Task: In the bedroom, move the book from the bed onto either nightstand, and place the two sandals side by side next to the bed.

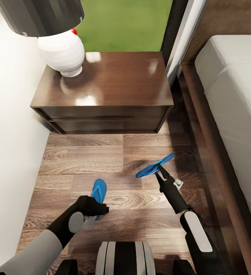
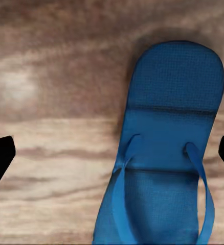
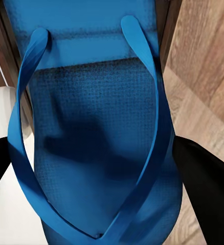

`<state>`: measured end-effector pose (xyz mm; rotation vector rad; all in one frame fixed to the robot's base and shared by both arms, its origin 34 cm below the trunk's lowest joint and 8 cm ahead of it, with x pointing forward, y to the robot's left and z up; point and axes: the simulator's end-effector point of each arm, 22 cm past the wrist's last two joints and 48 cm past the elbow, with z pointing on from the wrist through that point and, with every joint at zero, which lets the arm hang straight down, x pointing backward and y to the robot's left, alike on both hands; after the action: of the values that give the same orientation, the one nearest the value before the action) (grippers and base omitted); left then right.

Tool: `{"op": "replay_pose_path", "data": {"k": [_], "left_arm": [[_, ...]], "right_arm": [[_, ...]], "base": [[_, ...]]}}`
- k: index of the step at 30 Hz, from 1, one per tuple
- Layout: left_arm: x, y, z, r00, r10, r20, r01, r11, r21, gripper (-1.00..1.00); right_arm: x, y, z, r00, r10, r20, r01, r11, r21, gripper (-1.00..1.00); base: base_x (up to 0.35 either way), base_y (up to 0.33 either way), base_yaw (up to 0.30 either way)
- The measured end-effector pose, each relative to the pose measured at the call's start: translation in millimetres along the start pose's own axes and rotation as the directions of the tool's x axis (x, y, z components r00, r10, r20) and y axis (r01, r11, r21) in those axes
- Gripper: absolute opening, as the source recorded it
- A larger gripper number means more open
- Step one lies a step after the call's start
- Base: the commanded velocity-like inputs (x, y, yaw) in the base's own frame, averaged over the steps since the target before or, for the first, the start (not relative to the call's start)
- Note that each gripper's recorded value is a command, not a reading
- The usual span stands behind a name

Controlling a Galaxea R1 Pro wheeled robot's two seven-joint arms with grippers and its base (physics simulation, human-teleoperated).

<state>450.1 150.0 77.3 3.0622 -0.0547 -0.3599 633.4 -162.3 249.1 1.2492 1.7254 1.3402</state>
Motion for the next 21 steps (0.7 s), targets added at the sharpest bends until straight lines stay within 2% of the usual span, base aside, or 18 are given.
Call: {"op": "replay_pose_path", "data": {"k": [2,5,10,15,17,21], "left_arm": [[10,1,-9.2,1.000,0.012,-0.027,-0.012,1.000,0.013,1.00],[22,-7,-19.6,0.998,0.022,-0.058,-0.018,0.998,0.064,1.00],[28,-8,-24.8,0.997,0.021,-0.077,-0.015,0.997,0.072,1.00],[36,-14,-26.3,0.996,-0.030,-0.089,0.035,0.998,0.055,1.00],[45,-14,-27.7,0.994,-0.046,-0.098,0.049,0.998,0.025,1.00],[66,-30,-32.6,0.991,-0.060,-0.121,0.064,0.997,0.030,1.00]], "right_arm": [[0,0,0.1,1.000,0.000,0.000,0.000,1.000,0.000,-1.00],[0,0,0.3,1.000,0.000,0.000,0.000,1.000,-0.001,-1.00],[0,0,0.3,1.000,0.000,0.000,0.000,1.000,-0.001,-1.00],[0,0,0.2,1.000,0.000,0.000,0.000,1.000,-0.001,-1.00],[0,0,0.1,1.000,0.001,0.000,-0.001,1.000,0.000,-1.00],[1,0,0.2,1.000,0.001,0.000,-0.001,1.000,0.000,-1.00]], "base": [[0.000,0.000,0.000],[0.000,0.000,0.000],[0.000,0.000,0.000],[0.000,0.000,0.000],[0.000,0.000,0.000],[0.000,0.000,0.000]]}}
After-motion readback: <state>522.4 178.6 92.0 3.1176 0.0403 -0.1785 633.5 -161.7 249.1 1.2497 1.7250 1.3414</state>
